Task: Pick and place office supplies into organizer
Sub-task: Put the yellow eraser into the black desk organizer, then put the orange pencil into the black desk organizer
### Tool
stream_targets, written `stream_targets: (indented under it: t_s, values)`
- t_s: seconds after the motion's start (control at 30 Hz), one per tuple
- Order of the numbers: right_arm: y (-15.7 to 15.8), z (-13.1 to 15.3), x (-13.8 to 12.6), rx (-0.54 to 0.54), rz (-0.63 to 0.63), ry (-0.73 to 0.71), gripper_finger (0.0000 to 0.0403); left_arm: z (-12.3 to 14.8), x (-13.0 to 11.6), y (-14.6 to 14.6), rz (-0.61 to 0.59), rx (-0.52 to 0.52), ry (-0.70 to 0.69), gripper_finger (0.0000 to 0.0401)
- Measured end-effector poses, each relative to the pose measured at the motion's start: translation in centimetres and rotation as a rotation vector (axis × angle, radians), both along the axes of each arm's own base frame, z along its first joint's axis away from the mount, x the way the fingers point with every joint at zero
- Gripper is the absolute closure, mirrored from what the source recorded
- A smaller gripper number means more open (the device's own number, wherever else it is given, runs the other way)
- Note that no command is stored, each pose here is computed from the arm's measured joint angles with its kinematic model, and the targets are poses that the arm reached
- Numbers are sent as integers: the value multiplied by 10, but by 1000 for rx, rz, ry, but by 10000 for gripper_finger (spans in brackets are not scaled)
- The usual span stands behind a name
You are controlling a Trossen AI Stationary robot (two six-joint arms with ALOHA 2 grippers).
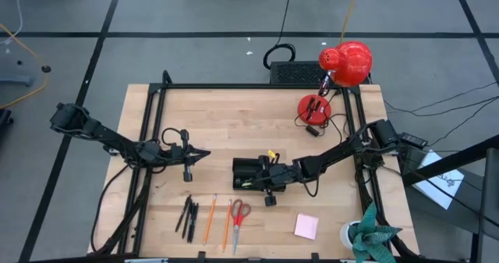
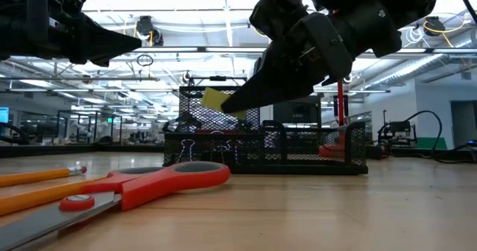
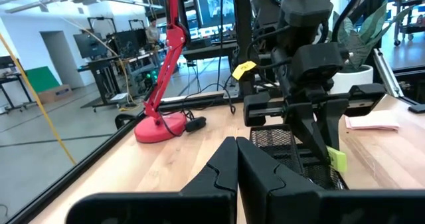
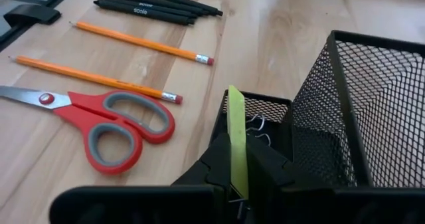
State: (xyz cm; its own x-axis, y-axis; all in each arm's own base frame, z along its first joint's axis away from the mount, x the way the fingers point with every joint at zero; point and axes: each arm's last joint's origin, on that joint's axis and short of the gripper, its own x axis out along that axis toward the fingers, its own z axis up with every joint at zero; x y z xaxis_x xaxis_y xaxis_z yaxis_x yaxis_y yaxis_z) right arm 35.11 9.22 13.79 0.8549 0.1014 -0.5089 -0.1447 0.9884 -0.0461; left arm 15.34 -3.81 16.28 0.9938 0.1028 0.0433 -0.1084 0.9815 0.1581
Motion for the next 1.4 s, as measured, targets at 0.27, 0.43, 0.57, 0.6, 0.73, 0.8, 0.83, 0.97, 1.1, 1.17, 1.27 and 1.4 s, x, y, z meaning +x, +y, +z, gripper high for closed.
stream_targets:
  t_s: [0.27, 0.43, 0.57, 0.6, 0.73, 0.8, 0.83, 0.97, 1.1, 1.17, 1.27, 1.4]
  values:
    - [0, -1, -1, 29, -22, 20, 368, 0, 0, 0, 0, 0, 0, 395]
    - [-1, -3, -2, 49, -42, 43, 366, 0, 0, 0, -1, -4, 0, 396]
    - [-3, -5, -2, 64, -87, 61, 365, 0, 0, 0, 0, -4, 0, 395]
    - [-4, -5, -2, 65, -89, 63, 365, 0, 0, 0, 0, -4, 0, 395]
    - [-4, -7, -4, 56, -91, 92, 364, 0, 0, 0, 0, 0, 0, 395]
    - [-4, -7, -4, 59, -89, 98, 363, 0, 0, 0, 0, 0, 0, 395]
    - [-4, -7, -4, 63, -84, 99, 360, 0, 0, 0, 0, 0, 0, 395]
    - [-4, -6, -4, 74, -73, 91, 339, 0, 0, 0, 0, 0, 0, 395]
    - [-4, -4, -2, 70, -60, 57, 317, 0, 0, 0, 0, 0, 0, 395]
    - [-3, -1, 0, 70, -52, 22, 308, 0, 0, 0, 0, 0, 0, 395]
    - [-1, 4, 2, 73, -40, -33, 299, 0, 0, 0, 0, 0, 0, 396]
    - [0, 7, 3, 69, -29, -69, 294, 0, 0, 0, 0, 0, 0, 395]
